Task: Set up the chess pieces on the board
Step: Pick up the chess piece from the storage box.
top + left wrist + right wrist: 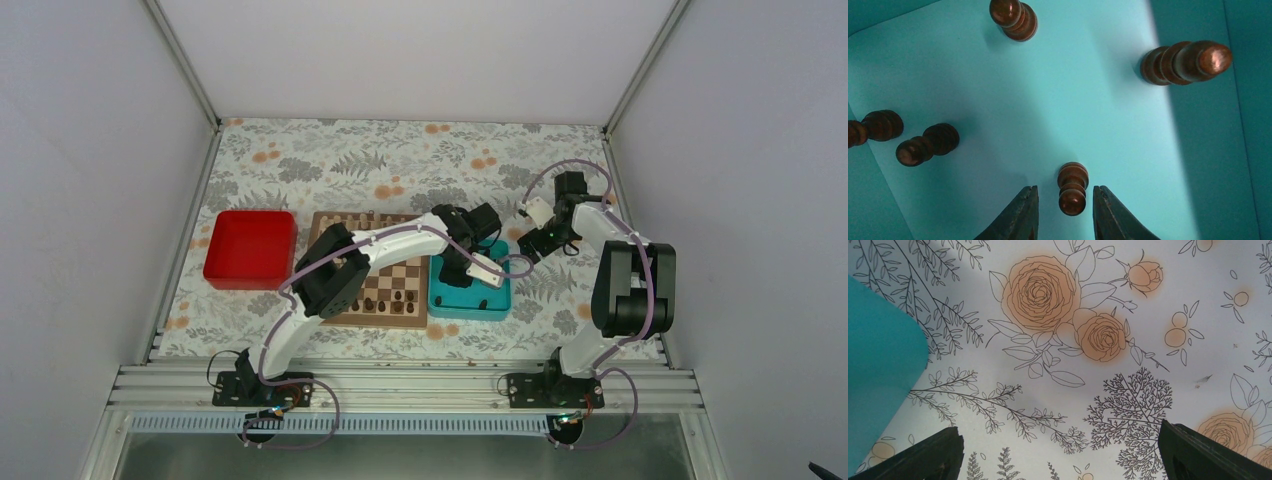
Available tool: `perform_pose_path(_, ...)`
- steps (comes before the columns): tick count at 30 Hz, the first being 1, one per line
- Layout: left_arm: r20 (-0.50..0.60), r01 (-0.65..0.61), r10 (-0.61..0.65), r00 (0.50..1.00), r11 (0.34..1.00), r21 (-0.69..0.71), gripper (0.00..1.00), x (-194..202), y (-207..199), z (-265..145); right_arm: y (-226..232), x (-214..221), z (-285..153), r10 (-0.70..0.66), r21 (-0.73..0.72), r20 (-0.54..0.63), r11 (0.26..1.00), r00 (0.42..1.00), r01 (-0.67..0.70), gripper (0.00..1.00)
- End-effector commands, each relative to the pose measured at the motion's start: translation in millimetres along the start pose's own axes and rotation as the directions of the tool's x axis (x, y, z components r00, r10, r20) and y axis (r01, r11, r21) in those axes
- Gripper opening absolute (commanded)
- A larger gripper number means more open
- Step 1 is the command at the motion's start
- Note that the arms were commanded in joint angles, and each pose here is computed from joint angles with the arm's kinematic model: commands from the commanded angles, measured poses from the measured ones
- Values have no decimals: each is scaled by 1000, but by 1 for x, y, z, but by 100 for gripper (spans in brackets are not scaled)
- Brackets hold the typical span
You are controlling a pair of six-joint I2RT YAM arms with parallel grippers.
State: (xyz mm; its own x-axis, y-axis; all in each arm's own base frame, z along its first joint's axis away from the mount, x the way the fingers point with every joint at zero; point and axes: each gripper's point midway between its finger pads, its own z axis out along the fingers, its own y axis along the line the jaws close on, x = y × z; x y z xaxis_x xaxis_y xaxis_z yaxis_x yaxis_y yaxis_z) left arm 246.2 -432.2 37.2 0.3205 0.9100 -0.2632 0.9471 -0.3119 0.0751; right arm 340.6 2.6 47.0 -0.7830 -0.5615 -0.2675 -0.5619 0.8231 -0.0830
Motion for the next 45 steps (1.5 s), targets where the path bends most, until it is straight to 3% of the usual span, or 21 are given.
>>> perform_pose_path(1,5,-28,28,1000,1000,5,29,-4,-4,4,2,1,3,-4,-15,5,1000,1000,5,100)
perform_pose_path(9,6,-34,33,999,999,22,25,-6,-9,6,3,2,3,-3,-15,2,1000,1000,3,100)
perform_pose_path(20,-2,-38,38,999,999,25,9,-5,-13,2,3,2,3,-4,-12,4,1000,1000,4,100)
perform_pose_path(29,-30,-38,35,999,995,-97,9,2,-6,-53,3,3,4,-3,-14,0,1000,1000,3,100)
perform_pose_path(39,-61,92,-111,992,962,-257,9,72,-4,-141,2,5,5,3,-10,-9,1000,1000,-3,100)
perform_pose_path(45,-86,241,-271,959,935,-260,9,151,-31,-147,1,4,4,8,-6,-10,1000,1000,-8,100)
